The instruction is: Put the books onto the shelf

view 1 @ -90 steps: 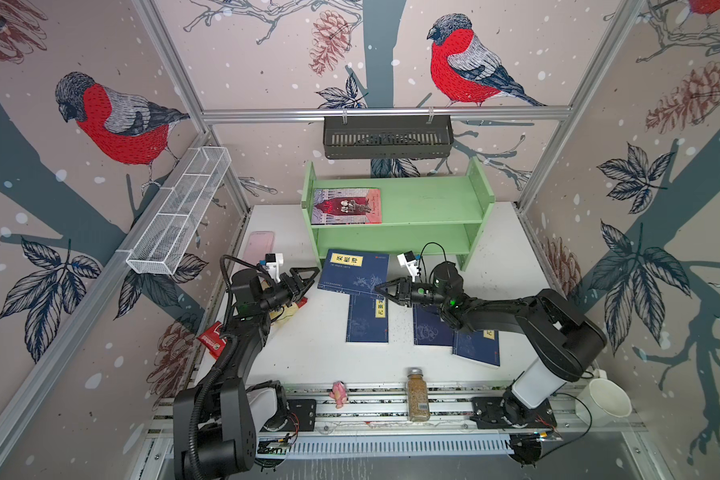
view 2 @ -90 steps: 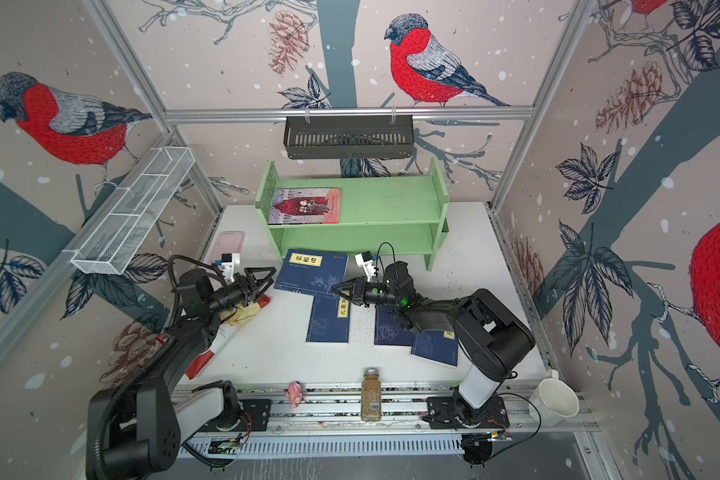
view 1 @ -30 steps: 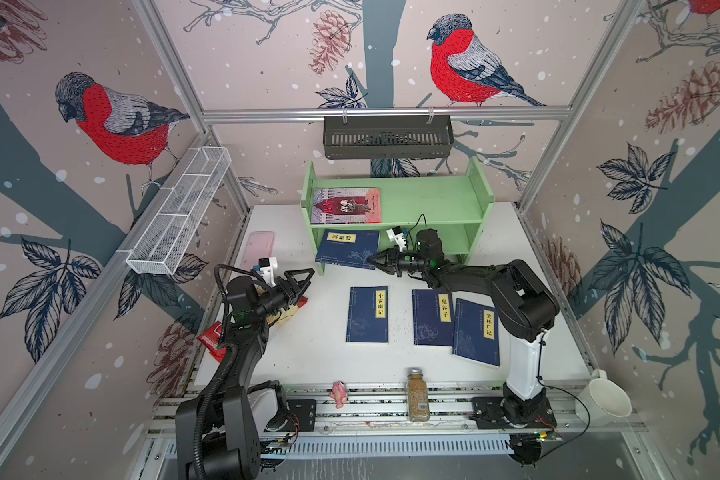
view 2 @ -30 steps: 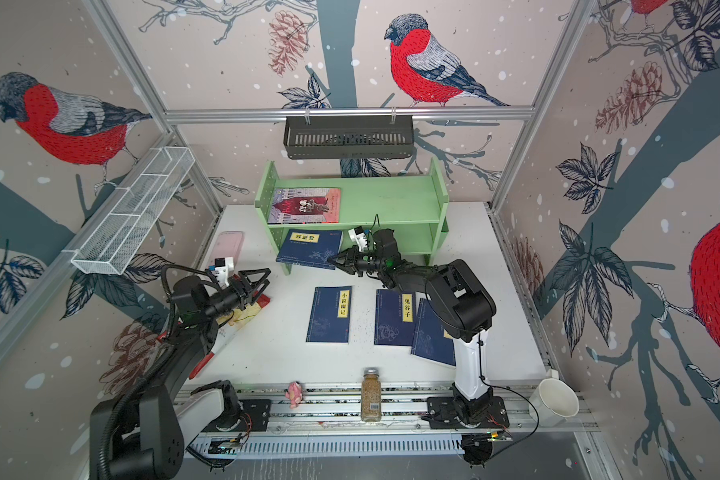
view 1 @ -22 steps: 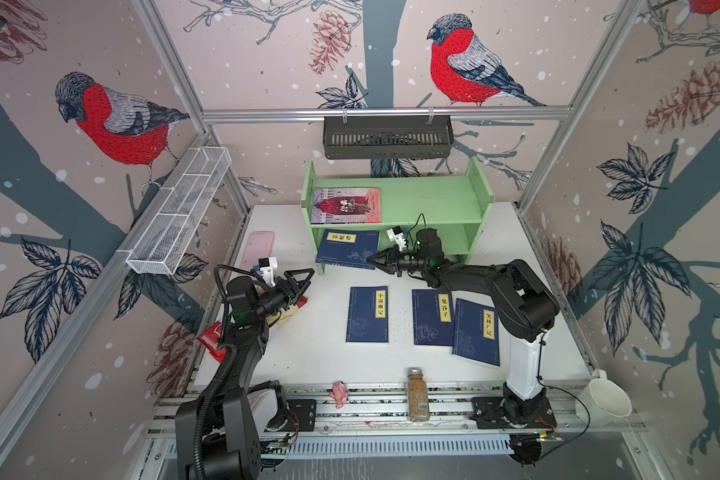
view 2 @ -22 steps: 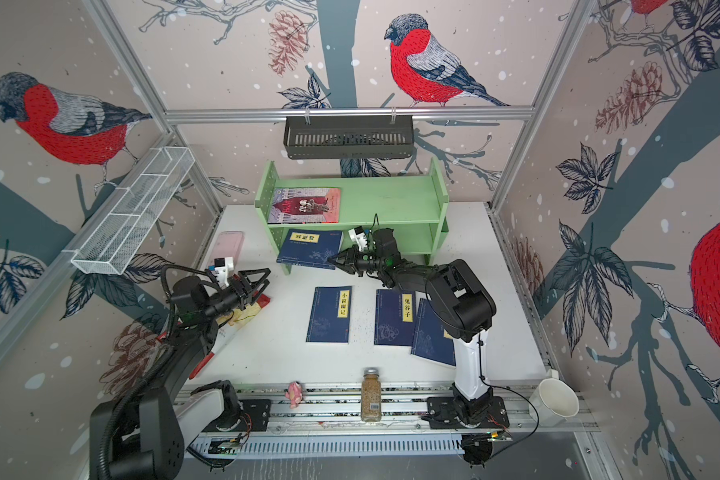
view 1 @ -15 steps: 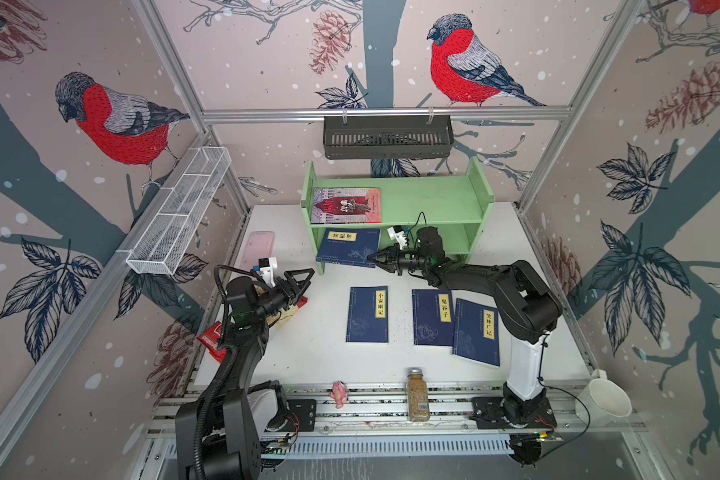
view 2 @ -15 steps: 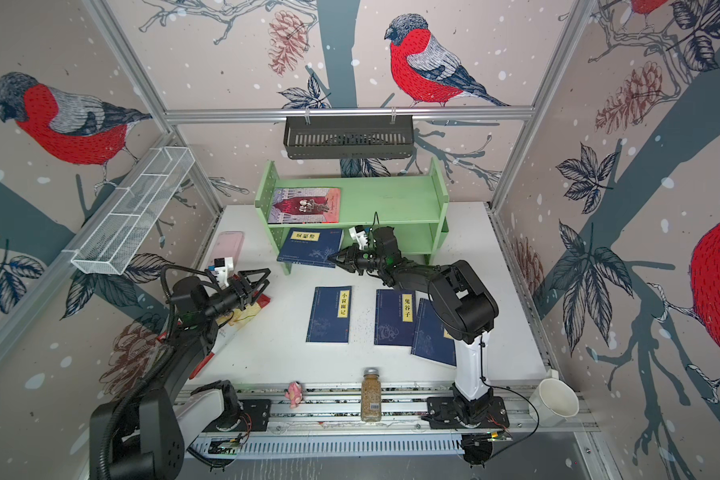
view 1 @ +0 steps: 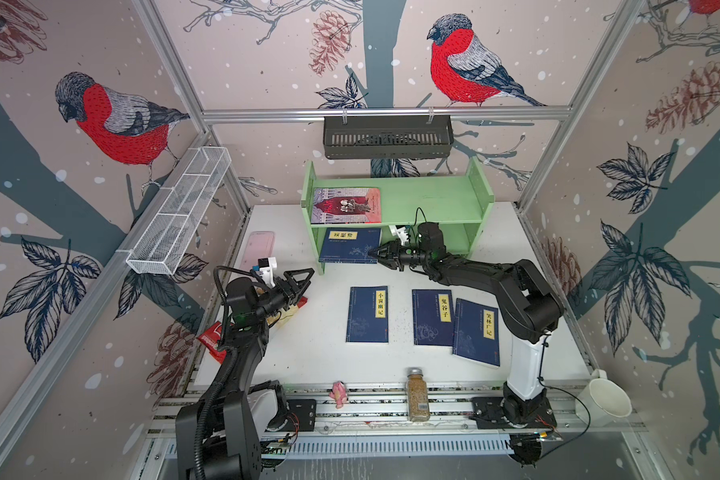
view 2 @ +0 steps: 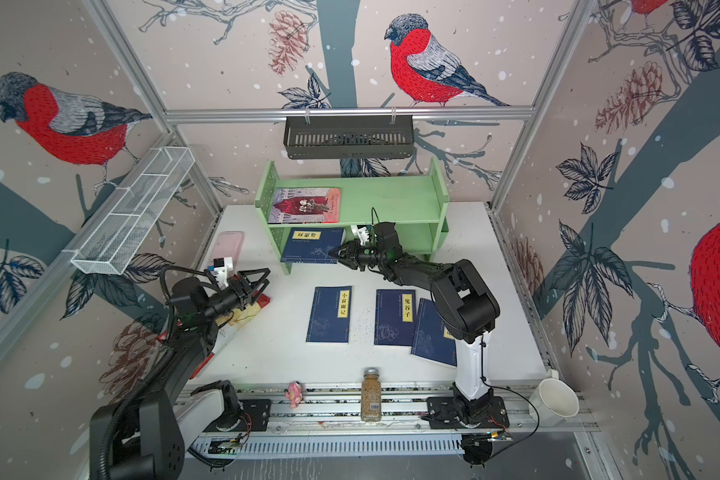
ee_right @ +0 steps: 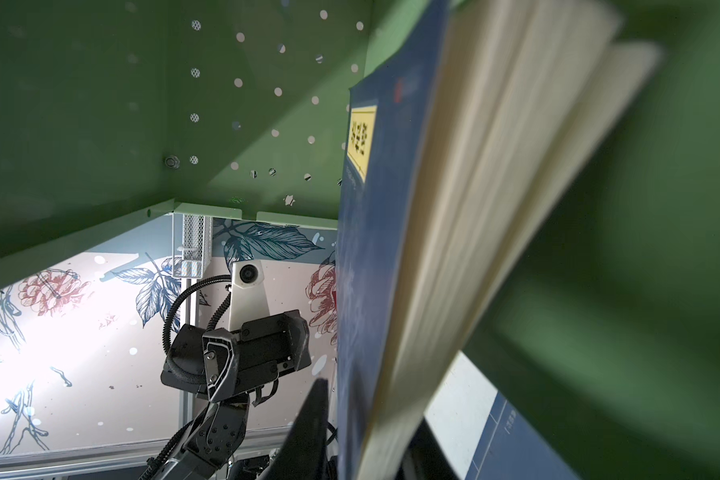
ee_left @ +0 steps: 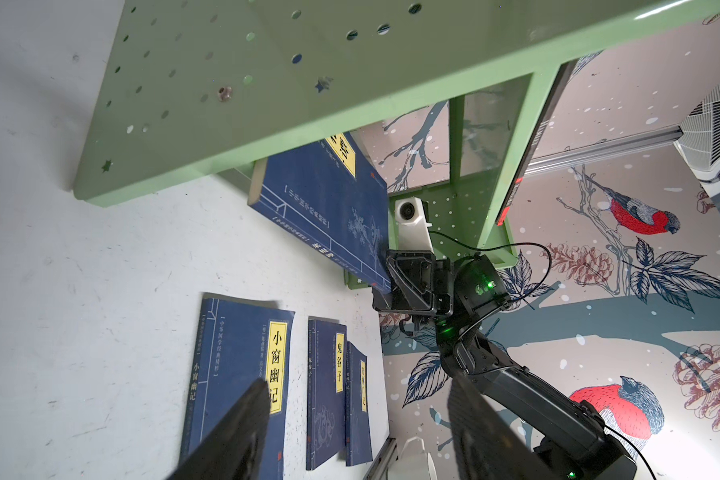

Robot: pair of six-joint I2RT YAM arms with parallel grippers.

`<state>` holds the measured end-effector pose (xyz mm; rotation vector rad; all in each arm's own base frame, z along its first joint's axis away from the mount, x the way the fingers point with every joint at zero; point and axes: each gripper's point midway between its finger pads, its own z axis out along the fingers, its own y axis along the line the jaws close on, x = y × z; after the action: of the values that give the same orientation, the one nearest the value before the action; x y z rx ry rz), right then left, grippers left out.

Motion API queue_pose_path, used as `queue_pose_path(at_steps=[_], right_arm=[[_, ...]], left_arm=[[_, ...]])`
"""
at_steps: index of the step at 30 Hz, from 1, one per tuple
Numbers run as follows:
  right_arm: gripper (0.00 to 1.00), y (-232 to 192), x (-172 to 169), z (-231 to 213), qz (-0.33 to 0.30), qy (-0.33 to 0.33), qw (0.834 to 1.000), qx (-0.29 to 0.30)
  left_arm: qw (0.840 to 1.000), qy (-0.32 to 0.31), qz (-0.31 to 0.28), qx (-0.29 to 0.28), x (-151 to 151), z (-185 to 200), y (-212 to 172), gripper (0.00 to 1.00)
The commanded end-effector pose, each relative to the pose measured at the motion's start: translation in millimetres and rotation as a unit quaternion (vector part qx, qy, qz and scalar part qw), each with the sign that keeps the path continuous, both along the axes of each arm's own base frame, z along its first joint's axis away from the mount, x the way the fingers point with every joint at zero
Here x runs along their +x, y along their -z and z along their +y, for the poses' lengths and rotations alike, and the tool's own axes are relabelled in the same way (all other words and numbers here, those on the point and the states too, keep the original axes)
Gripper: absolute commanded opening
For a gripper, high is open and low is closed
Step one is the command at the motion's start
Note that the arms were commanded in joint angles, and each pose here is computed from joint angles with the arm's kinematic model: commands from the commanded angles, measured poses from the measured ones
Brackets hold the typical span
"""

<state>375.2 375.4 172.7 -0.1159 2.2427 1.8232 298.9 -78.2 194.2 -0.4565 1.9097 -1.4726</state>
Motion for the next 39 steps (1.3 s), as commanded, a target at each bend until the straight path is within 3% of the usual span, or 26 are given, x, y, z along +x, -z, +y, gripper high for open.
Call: queue_pose_path(at_steps=[1,8,12,21,31,39], right_arm=[[0.4,-4,-1,0,-0.017,-0.004,1.0,0.001],[0.52,-7,0,-6,-0.017,0.014,1.0,-0.016],[0.55,1,4,-12,-0.005,0.039,0.998,-0.059],[0.57,14,6,-26,0.014,0.069,0.992,-0.104],[0.58,7,0,-34,0.013,0.089,0.99,-0.107],[0.58,-4,-28,-34,0.008,0.096,0.991,-0.092]], left_arm=[[1.0,0.011,-0.021,0.001,-2,-2,-7,0.69],[1.0,0.011,-0.023,0.0,-4,-3,-10,0.69],[1.0,0.011,-0.026,0.0,-4,-3,-11,0.69],[1.0,0.01,-0.028,0.0,-4,-3,-12,0.69],[1.0,0.01,-0.028,-0.001,-4,-2,-12,0.69],[0.999,0.01,-0.032,-0.004,-4,-3,-15,0.69]])
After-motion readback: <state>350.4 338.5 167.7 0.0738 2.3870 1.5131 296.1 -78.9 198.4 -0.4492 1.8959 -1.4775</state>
